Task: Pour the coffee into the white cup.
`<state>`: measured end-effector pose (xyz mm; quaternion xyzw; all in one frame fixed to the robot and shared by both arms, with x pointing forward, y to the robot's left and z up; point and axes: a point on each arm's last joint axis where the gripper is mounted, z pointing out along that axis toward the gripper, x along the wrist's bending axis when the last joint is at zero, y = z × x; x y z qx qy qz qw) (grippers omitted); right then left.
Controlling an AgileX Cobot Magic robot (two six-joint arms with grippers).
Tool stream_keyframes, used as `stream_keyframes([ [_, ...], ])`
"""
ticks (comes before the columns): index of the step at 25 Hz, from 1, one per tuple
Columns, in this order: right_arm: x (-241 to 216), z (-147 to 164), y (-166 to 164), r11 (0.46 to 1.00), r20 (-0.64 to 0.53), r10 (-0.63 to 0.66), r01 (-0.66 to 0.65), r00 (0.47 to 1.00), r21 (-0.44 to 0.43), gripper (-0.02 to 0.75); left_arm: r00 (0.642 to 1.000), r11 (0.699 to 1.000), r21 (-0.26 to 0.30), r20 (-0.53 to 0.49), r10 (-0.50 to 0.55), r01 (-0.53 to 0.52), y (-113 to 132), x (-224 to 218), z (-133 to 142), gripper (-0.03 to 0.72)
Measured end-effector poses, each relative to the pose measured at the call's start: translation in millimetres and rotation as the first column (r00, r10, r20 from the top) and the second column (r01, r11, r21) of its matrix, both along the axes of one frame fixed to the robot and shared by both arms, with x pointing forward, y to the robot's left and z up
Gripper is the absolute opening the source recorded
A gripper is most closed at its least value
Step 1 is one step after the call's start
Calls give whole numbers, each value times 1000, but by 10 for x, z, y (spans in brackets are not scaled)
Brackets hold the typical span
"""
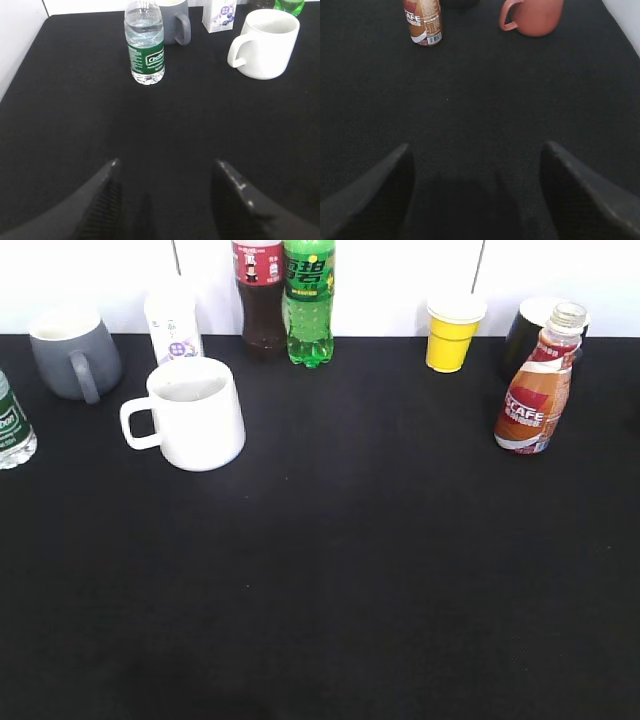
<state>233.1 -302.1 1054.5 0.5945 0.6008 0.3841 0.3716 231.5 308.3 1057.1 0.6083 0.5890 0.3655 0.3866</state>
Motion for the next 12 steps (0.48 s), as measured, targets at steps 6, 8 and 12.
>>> stream_keyframes([
  [6,0,0,0,1000,0,0,0,1000,0,591,995,995,1,0,98,-98,-8,-8,0,434],
  [8,0,0,0,1000,0,0,0,1000,0,591,995,995,1,0,104,-104,-8,-8,0,434],
  [12,0,0,0,1000,0,0,0,1000,0,591,995,995,1,0,104,-104,-8,-8,0,433],
])
